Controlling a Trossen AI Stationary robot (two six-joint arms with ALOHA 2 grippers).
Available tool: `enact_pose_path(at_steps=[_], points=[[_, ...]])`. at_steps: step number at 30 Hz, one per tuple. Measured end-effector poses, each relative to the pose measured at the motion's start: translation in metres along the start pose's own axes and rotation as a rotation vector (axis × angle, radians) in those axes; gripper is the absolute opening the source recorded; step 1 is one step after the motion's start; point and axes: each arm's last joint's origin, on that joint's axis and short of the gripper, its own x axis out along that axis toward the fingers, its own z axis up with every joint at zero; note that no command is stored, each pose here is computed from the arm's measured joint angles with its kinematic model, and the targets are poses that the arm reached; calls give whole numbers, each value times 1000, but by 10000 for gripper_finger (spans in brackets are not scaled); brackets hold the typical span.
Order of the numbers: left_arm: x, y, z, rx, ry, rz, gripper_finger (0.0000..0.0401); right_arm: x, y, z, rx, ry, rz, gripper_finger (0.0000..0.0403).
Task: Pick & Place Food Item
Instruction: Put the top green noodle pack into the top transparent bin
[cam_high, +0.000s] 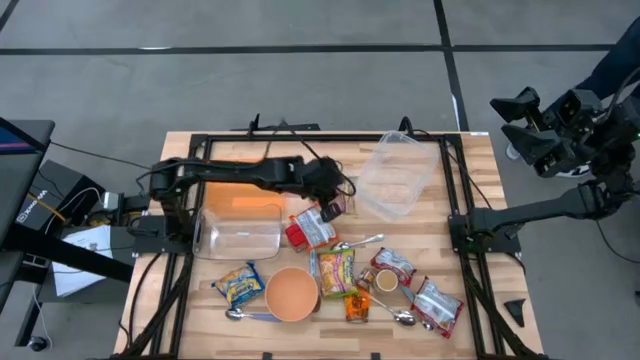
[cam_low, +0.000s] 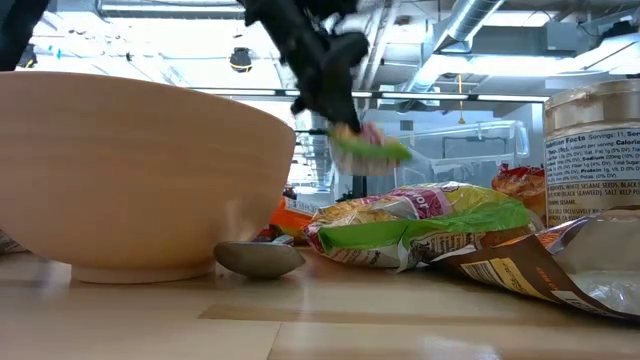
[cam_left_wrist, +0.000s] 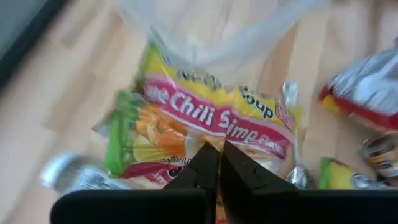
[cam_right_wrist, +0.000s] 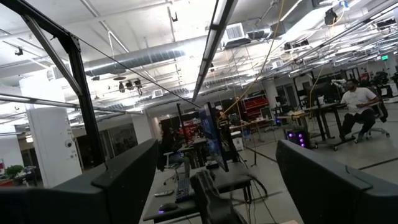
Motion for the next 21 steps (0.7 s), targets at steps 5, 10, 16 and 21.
enact_pose_path(at_steps=[5,10,16,21], points=[[-42,4,9,-3,-69,-13,1,1,0,0,16,2,0,322],[-87,6,12,8,-138,-26,0,5,0,-2,29,13,-3,322],[-139,-3,24,43,-385,18,0,13,0,-8,47,45,-10,322],[-168,-15,36,76,-624,155,0,28,0,-16,63,90,-23,322]])
